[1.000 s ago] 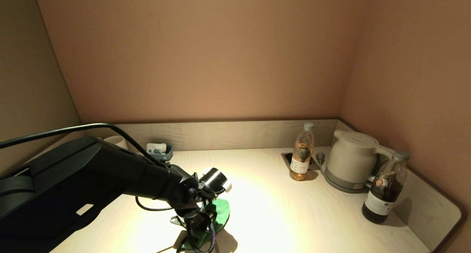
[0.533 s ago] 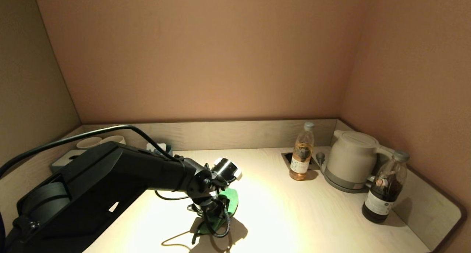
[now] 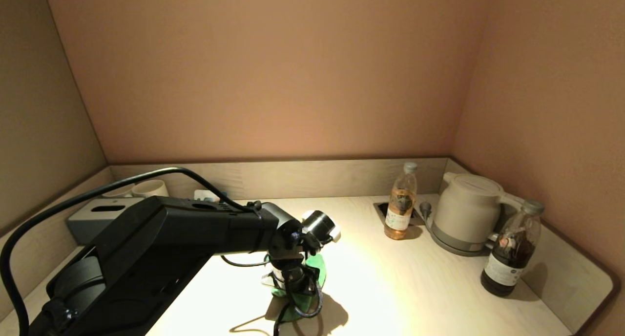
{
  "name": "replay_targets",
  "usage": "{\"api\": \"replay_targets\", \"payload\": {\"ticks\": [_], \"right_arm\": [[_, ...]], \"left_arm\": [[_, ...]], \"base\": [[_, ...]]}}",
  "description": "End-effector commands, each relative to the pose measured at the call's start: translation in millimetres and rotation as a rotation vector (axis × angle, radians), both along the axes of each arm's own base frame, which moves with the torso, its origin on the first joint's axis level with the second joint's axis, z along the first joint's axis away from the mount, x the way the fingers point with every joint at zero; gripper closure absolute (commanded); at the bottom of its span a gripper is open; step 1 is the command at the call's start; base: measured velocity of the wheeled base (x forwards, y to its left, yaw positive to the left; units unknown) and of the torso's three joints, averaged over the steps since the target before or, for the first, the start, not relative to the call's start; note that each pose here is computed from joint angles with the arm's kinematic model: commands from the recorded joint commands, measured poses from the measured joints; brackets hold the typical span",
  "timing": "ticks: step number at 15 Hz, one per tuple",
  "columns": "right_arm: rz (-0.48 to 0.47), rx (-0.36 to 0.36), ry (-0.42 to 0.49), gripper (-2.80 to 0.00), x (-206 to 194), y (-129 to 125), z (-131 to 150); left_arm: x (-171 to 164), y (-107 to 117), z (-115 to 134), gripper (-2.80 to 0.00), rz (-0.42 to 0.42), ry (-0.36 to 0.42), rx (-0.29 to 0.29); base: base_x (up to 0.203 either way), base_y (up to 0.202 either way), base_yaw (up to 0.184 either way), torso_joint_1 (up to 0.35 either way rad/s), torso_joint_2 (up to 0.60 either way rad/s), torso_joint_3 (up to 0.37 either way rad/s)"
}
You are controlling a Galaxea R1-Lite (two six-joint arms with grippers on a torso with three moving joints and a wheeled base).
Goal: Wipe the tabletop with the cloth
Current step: Sweep the stains on the table
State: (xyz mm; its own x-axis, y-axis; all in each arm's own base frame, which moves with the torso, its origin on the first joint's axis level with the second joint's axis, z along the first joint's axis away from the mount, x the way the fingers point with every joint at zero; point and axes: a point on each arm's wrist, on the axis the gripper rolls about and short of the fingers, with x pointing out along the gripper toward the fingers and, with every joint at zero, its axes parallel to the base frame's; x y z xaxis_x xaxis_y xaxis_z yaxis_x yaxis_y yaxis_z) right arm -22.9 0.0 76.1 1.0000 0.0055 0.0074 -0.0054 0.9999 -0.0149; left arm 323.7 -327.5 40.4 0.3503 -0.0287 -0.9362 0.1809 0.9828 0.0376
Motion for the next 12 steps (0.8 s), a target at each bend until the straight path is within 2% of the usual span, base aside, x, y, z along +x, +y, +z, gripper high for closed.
{"api": "replay_targets", "payload": {"ticks": [1,2,3,6,8,11,12], "right_arm": [[0.001,0.000,0.001,0.00,0,0,0],[0.001,0.000,0.001,0.00,0,0,0],[0.001,0.000,0.001,0.00,0,0,0],[0.001,0.000,0.001,0.00,0,0,0],[0.001,0.000,0.001,0.00,0,0,0],[-0.001,0.000,0.001,0.00,0,0,0],[0.001,0.000,0.001,0.00,0,0,0]], "left_arm": [[-12,2,4,0.00,0.024,0.065,0.038],[-12,3,5,0.00,0.028,0.070,0.037],[-17,7,7,0.00,0.055,0.114,0.054],[-22,21,16,0.00,0.115,0.176,0.080],[-20,26,15,0.00,0.156,0.176,0.088],[-12,29,13,0.00,0.175,0.171,0.081],[-2,35,10,0.00,0.196,0.165,0.074]], "base": [[0.000,0.000,0.000,0.000,0.00,0.000],[0.000,0.000,0.000,0.000,0.00,0.000],[0.000,0.000,0.000,0.000,0.00,0.000],[0.000,0.000,0.000,0.000,0.00,0.000],[0.000,0.000,0.000,0.000,0.00,0.000],[0.000,0.000,0.000,0.000,0.00,0.000],[0.000,0.000,0.000,0.000,0.00,0.000]]}}
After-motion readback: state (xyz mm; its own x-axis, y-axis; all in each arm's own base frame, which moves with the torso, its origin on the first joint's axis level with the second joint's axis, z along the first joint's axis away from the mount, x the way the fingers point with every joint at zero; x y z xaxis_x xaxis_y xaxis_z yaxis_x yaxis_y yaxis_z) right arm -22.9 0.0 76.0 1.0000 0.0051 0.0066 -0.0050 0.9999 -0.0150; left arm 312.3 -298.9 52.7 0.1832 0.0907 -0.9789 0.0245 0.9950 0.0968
